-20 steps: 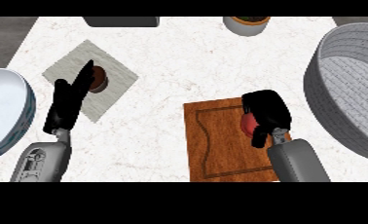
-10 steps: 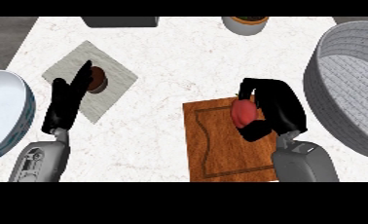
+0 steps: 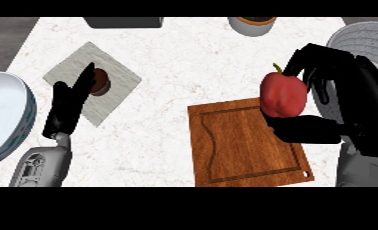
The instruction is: Pick the bell pepper from the cutting board and place it in the basket
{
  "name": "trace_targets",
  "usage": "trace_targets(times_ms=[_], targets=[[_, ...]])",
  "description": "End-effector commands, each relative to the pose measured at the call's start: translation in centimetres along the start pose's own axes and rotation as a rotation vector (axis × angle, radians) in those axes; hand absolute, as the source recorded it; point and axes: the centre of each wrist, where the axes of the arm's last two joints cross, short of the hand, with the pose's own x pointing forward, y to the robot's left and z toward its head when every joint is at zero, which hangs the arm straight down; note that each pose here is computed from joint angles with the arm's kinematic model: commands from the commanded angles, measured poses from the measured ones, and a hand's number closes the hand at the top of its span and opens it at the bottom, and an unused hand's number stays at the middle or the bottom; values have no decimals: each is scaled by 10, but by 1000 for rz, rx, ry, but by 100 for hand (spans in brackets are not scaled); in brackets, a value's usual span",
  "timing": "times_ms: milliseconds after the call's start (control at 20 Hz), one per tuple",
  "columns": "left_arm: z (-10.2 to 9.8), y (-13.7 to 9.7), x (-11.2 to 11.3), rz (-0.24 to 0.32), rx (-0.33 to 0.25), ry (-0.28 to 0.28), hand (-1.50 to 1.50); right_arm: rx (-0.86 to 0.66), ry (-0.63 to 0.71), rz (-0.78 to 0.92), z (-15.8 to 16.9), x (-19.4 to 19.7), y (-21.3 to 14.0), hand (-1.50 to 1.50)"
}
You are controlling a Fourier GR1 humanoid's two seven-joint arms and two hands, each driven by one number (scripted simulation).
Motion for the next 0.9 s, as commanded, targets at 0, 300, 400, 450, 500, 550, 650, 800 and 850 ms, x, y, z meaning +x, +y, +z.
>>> trace_targets(times_ms=[0,300,400,450,500,550,650,800,850], targets=[[-6,-2,7,0,-10,9,0,-71,10,-54,5,39,-44,150],[9,-2,-3,1,0,7,0,-141,49,-43,-12,57,-105,150],[-10,-11,8,0,-1,3,0,-184,73,-46,-36,70,-107,150],[11,-11,-5,-7,1,12,0,-200,90,-19,-34,60,-122,150],[-2,-11,18,-15,6,-9,0,-195,108,12,-34,61,-116,150],[-2,16,14,-7,1,-9,0,-201,134,46,-54,54,-129,150],[2,4,-1,-2,1,-14,0,-189,181,224,-56,49,-141,150],[1,1,3,-9,11,-10,0,-210,264,384,-64,32,-154,150],[3,2,-3,-1,4,3,0,-223,271,421,-60,24,-165,150]])
